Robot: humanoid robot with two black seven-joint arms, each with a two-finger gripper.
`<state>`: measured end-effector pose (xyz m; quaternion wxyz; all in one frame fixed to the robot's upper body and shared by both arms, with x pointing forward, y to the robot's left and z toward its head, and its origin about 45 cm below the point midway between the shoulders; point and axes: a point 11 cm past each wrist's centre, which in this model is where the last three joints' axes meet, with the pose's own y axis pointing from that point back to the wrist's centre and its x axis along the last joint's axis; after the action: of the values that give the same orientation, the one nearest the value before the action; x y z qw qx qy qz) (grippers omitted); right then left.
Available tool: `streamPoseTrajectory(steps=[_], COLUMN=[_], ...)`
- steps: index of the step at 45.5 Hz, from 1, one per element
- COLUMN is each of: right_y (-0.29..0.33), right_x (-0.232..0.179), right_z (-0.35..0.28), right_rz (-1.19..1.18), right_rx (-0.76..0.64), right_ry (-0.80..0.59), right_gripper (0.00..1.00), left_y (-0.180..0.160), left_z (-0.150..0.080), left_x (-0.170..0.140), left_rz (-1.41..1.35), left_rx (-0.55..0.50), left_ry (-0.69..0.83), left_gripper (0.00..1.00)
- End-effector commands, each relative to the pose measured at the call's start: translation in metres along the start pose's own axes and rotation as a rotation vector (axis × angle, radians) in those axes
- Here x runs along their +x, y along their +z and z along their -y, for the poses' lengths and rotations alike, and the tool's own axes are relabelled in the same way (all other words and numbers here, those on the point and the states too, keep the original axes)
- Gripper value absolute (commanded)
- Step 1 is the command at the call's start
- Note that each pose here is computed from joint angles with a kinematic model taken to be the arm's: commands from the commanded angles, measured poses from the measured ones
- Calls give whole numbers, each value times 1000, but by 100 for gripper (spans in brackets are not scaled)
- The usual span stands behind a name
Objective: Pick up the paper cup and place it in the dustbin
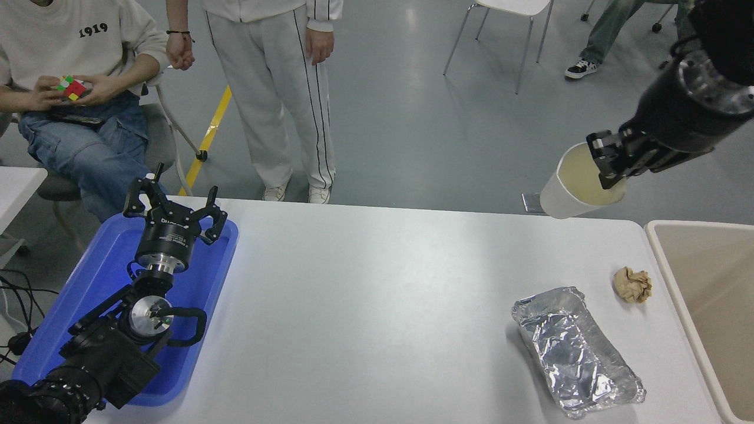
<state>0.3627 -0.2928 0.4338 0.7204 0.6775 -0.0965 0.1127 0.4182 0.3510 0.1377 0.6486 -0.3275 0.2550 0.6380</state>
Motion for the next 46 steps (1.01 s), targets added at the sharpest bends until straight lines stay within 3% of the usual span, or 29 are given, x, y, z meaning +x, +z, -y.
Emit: streamPoseTrajectory(steps=[1, 20, 35, 46], right_y=[54, 172, 265, 298], right_x=[-15, -73, -129, -139], right_z=[5, 18, 25, 30], right_rz=[124, 380, 551, 600], right_rx=[-66, -131, -268, -326], right_ry=[-29, -68, -96, -78], right_gripper=[0, 0, 0, 0], left_y=[0, 0, 0, 0], left_z=[-1, -1, -1, 0], left_x=[1, 1, 1, 1], left_rz=[1, 1, 2, 1], left_rx=[-1, -2, -1, 0], left_ry=[3, 5, 4, 1], left_gripper=[100, 100, 100, 100])
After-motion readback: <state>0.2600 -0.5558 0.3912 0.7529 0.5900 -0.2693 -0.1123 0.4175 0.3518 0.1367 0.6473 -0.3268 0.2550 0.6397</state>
